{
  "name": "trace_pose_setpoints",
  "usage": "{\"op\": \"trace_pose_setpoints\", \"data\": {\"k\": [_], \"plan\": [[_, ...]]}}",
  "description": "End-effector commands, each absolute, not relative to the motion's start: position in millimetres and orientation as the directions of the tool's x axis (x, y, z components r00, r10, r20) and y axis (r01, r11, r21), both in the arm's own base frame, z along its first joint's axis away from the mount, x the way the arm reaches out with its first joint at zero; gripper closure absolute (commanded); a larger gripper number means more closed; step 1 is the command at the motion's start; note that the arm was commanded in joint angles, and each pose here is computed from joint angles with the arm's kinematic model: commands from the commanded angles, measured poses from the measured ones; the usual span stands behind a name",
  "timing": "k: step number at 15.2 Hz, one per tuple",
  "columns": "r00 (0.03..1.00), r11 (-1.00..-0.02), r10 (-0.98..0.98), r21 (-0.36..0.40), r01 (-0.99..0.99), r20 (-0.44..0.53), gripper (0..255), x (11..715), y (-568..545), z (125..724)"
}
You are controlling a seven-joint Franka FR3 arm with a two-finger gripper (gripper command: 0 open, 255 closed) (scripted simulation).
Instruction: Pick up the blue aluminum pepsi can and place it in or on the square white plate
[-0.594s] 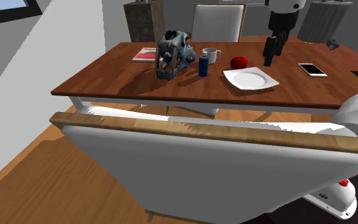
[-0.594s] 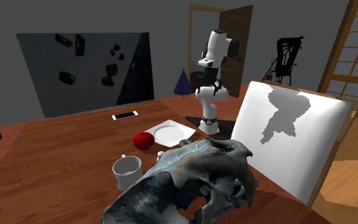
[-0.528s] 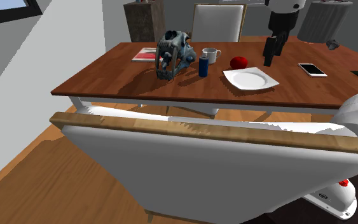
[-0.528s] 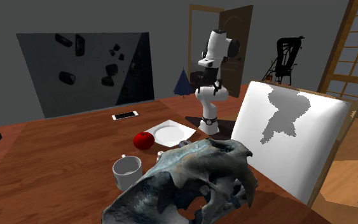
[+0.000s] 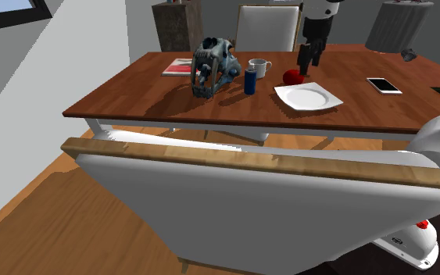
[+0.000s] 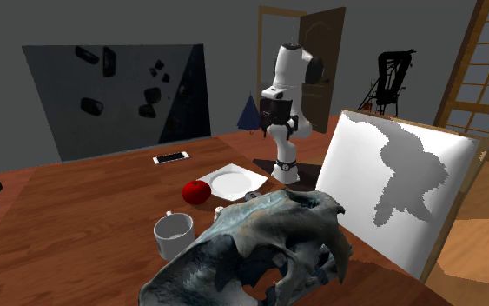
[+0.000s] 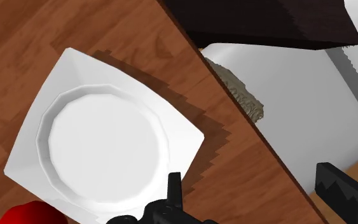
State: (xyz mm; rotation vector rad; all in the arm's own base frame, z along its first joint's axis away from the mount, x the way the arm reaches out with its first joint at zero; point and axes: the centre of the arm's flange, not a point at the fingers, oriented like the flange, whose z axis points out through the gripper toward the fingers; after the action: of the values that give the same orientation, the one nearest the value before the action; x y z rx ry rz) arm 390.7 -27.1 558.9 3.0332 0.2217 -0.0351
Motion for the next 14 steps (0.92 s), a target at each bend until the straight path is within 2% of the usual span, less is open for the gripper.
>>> {"op": "trace_pose_setpoints", "data": {"k": [1,14], "plan": [[0.988,-0.984,0.149,0.091,0.151,-0.027,0,414,-30,553],[0.983,-0.982,0.181,0.044,0.182,-0.013,0,580,-59,520]]}}
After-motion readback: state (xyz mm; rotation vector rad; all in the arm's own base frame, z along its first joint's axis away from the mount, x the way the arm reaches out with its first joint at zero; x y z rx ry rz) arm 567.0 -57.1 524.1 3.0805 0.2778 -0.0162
